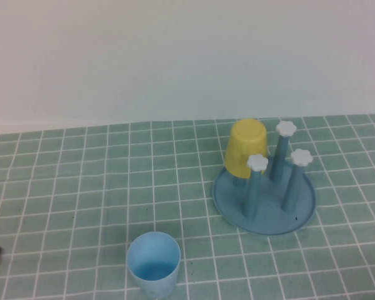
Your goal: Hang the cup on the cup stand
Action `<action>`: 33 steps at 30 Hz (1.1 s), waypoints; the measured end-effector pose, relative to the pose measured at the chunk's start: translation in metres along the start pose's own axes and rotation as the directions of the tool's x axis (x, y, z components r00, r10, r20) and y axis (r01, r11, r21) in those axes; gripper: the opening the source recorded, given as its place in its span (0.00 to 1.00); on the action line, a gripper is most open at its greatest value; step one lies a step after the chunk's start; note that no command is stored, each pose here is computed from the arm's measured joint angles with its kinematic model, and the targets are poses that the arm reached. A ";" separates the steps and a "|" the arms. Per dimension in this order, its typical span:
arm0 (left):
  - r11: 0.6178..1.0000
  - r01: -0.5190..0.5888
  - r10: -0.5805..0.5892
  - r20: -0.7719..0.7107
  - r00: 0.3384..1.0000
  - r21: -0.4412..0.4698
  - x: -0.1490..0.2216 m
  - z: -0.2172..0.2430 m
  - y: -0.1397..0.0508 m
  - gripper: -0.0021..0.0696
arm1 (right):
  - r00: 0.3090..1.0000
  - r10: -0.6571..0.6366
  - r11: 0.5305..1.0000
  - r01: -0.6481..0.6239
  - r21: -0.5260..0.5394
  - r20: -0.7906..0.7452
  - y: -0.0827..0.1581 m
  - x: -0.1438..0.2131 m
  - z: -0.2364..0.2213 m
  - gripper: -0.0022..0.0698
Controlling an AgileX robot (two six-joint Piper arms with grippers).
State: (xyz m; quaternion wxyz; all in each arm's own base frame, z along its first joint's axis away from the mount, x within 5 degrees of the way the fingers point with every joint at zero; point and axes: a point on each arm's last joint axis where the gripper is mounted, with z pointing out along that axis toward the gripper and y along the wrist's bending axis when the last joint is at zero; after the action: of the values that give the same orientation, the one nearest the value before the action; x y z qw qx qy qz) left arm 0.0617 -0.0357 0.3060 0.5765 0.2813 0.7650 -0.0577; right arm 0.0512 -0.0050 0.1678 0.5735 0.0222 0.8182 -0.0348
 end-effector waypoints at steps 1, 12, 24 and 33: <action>0.998 -0.020 0.021 -0.022 1.000 0.058 -0.003 0.005 -0.002 0.03 | 1.000 -0.005 1.000 0.005 0.000 0.000 0.000 0.000 0.000 0.03; 0.930 0.224 -0.135 -0.298 0.945 0.292 -0.027 0.064 0.012 0.03 | 0.998 0.004 1.000 -0.003 -0.004 0.067 0.000 -0.006 0.000 0.03; 0.843 0.410 -0.226 -0.462 0.857 0.348 -0.050 0.108 0.029 0.03 | 0.798 0.011 1.000 -0.009 -0.006 0.603 0.000 -0.054 -0.018 0.03; 0.881 0.310 -0.137 -0.435 0.890 0.357 -0.048 0.112 0.033 0.03 | 0.674 0.350 0.937 -0.254 -0.241 0.651 -0.001 -0.070 -0.030 0.03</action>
State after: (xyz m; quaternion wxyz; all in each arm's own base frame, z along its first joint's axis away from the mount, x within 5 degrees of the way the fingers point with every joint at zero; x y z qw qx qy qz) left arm 0.1819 -0.0718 0.3205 0.3246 0.3114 0.8633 -0.2287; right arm 0.0474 -0.0029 0.2436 0.8320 0.1053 0.5339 0.1081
